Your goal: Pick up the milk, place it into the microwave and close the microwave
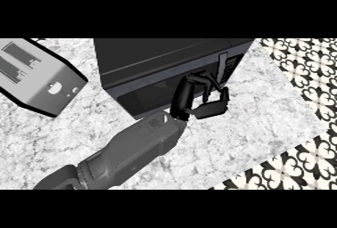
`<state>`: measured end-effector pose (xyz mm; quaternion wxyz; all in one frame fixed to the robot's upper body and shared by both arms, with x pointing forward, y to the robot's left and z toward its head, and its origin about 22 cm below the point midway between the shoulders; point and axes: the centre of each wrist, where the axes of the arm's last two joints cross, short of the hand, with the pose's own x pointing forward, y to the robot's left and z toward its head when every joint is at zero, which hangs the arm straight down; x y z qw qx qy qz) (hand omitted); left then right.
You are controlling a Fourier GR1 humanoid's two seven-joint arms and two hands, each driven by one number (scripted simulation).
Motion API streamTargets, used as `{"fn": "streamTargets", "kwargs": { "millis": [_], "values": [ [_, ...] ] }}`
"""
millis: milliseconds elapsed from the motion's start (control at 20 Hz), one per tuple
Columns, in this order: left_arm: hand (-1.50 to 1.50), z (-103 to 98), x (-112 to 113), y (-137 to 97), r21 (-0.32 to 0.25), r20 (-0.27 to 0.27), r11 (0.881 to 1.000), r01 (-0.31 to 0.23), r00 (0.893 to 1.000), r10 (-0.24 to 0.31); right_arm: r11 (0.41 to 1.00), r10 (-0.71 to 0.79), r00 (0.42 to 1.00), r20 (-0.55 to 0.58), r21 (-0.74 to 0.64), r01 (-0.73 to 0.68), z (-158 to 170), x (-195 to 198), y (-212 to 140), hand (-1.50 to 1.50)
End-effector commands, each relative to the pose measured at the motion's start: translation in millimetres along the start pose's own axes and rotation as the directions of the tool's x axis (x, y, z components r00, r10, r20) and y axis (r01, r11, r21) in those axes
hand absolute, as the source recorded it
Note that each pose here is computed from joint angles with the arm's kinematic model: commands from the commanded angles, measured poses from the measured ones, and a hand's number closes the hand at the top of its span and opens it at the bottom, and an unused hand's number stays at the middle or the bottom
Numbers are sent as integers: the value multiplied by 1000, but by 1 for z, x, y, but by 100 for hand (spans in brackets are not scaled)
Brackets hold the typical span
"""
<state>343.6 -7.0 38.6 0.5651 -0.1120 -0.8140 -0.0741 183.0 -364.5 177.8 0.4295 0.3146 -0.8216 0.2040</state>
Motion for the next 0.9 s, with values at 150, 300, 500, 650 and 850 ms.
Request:
{"fn": "streamTargets", "kwargs": {
  "millis": [150,300,500,650,850],
  "values": [
    [150,-2,-19,23,139,-150,985,101,985,-80,999,-28,1000,7,35,28,-2,3,2,-150],
    [150,7,-31,30,185,-202,973,140,974,-102,1000,12,1000,-4,22,-12,-1,13,-3,-150],
    [150,10,-33,31,204,-231,974,99,972,-50,1000,-7,1000,2,-1,7,3,11,1,-150],
    [-150,14,-38,33,203,-241,974,101,969,-50,1000,15,1000,-16,-14,-15,5,18,0,-150],
    [-150,18,-40,34,196,-238,977,84,971,-36,1000,3,1000,-22,-21,-4,9,21,3,-150]
  ]
}}
